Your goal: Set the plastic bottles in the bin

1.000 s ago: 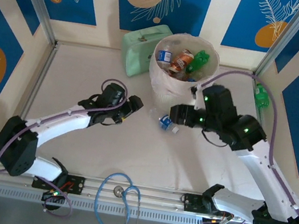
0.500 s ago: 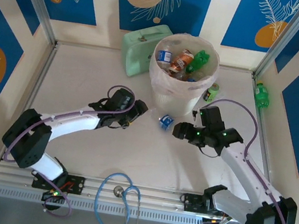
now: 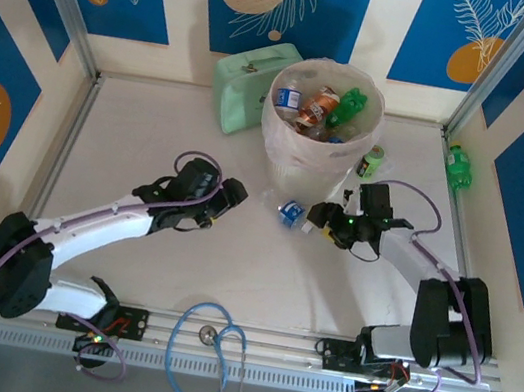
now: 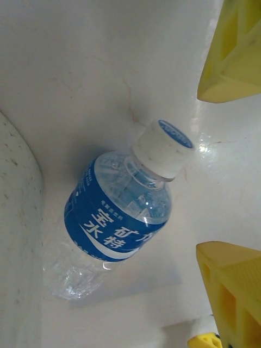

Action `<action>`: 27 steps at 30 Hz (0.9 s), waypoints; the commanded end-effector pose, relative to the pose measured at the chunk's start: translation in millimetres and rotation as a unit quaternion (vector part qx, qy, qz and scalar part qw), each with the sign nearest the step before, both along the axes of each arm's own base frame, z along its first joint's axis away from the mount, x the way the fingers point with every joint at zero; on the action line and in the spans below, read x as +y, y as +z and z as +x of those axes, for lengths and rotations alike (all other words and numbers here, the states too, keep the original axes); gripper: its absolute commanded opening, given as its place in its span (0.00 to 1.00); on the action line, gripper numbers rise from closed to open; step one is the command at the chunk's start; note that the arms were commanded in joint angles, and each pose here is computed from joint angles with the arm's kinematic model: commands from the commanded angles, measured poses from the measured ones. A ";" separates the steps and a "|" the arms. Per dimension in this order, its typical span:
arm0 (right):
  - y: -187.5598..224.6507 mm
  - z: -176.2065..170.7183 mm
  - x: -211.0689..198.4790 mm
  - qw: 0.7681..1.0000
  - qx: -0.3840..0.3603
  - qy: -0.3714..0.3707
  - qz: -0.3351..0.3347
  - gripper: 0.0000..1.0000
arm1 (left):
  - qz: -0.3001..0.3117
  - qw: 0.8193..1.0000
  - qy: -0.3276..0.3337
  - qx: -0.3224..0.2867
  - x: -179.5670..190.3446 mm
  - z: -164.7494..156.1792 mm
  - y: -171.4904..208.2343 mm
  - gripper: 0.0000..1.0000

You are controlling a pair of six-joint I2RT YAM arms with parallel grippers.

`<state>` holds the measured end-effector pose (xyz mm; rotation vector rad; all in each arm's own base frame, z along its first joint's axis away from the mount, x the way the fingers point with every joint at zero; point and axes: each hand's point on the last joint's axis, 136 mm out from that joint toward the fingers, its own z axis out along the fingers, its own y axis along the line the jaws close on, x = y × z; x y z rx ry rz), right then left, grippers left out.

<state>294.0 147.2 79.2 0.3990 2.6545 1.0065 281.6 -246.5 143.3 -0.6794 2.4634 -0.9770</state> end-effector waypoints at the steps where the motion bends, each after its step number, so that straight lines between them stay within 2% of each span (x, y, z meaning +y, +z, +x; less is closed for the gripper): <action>1: 3.7 9.2 8.1 0.999 0.002 0.004 0.044 0.68 | 0.026 1.000 -0.004 -0.008 10.0 -2.3 2.0 0.82; 14: -9.8 19.9 9.4 0.999 0.022 -0.023 0.039 0.61 | 0.020 1.000 -0.011 -0.016 8.8 -2.5 6.6 0.82; 18: -16.3 17.4 0.1 0.997 0.045 -0.056 0.018 0.46 | 0.020 1.000 -0.010 -0.018 10.4 -3.6 7.5 0.82; 23: -24.0 16.3 -13.8 0.994 0.063 -0.092 -0.014 0.39 | 0.019 1.000 -0.010 -0.021 11.9 -4.9 9.1 0.82; 27: -32.8 17.7 -7.5 0.993 0.087 -0.074 -0.020 0.33 | 0.019 1.000 -0.012 -0.021 12.0 -5.5 10.1 0.82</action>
